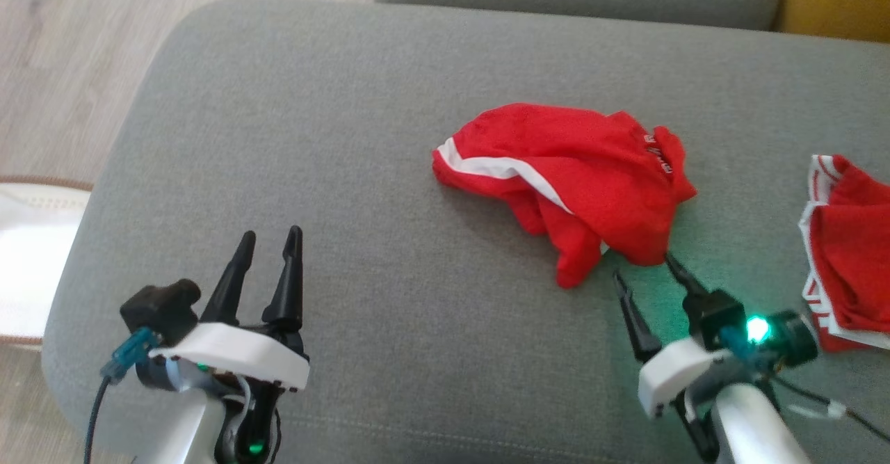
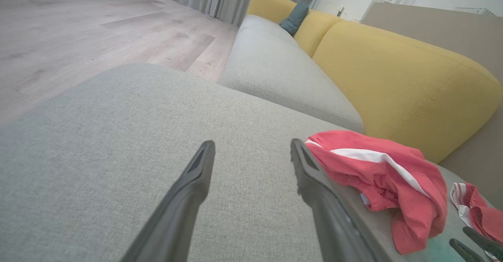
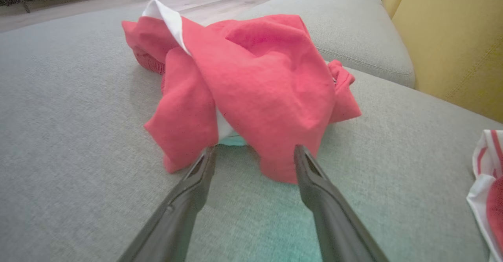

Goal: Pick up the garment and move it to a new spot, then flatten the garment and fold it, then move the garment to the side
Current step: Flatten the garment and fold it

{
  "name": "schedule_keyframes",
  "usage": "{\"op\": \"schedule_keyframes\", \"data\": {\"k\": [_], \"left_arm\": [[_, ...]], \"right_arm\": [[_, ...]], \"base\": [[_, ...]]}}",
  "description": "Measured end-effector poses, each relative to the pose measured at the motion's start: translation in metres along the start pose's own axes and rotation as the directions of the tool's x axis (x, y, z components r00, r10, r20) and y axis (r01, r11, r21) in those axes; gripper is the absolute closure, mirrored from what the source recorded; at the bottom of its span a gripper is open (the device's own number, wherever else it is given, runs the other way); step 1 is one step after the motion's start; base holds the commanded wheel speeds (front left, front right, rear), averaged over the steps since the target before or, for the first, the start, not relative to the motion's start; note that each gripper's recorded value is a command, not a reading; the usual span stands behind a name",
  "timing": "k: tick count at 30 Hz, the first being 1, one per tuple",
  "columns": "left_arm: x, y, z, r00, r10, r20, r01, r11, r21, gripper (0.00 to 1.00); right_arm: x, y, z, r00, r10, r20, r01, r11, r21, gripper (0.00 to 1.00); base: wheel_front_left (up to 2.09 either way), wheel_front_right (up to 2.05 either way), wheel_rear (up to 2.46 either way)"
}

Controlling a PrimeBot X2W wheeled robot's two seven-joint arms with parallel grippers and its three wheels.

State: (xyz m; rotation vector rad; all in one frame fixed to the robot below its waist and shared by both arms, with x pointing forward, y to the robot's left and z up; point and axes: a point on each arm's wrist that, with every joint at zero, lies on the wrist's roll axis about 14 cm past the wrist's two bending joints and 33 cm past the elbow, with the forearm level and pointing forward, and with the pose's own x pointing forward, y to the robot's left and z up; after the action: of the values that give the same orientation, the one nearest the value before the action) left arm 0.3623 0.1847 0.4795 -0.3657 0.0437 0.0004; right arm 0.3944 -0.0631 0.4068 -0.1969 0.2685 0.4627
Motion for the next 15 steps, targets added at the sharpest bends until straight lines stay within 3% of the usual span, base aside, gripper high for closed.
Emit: {"op": "schedule_keyframes", "data": {"k": [9,10,11,12,15], "left_arm": [[0.008,0.014,0.001,0.999,0.034,0.005,-0.034,0.999,0.005,0.00],[0.008,0.014,0.001,0.999,0.036,0.004,-0.036,0.999,0.005,0.00],[0.008,0.014,0.000,0.999,0.037,0.002,-0.037,0.999,0.003,0.00],[0.008,0.012,-0.001,1.000,0.031,0.001,-0.031,1.000,0.000,0.00],[0.008,0.012,-0.001,0.999,0.035,0.003,-0.035,0.999,-0.003,0.00]], "right_arm": [[0.025,-0.008,-0.008,0.999,0.007,-0.035,-0.009,0.998,-0.062,0.00],[0.026,-0.008,-0.009,0.999,0.006,-0.038,-0.008,0.998,-0.061,0.04],[0.026,-0.009,-0.010,0.999,0.004,-0.038,-0.007,0.998,-0.061,0.57],[0.026,-0.009,-0.011,0.999,0.003,-0.040,-0.006,0.998,-0.063,1.00],[0.025,-0.012,-0.006,1.000,-0.004,-0.027,0.002,0.998,-0.066,1.00]], "base": [[0.00,0.00,0.00],[0.00,0.00,0.00],[0.00,0.00,0.00],[0.00,0.00,0.00],[0.00,0.00,0.00]]}}
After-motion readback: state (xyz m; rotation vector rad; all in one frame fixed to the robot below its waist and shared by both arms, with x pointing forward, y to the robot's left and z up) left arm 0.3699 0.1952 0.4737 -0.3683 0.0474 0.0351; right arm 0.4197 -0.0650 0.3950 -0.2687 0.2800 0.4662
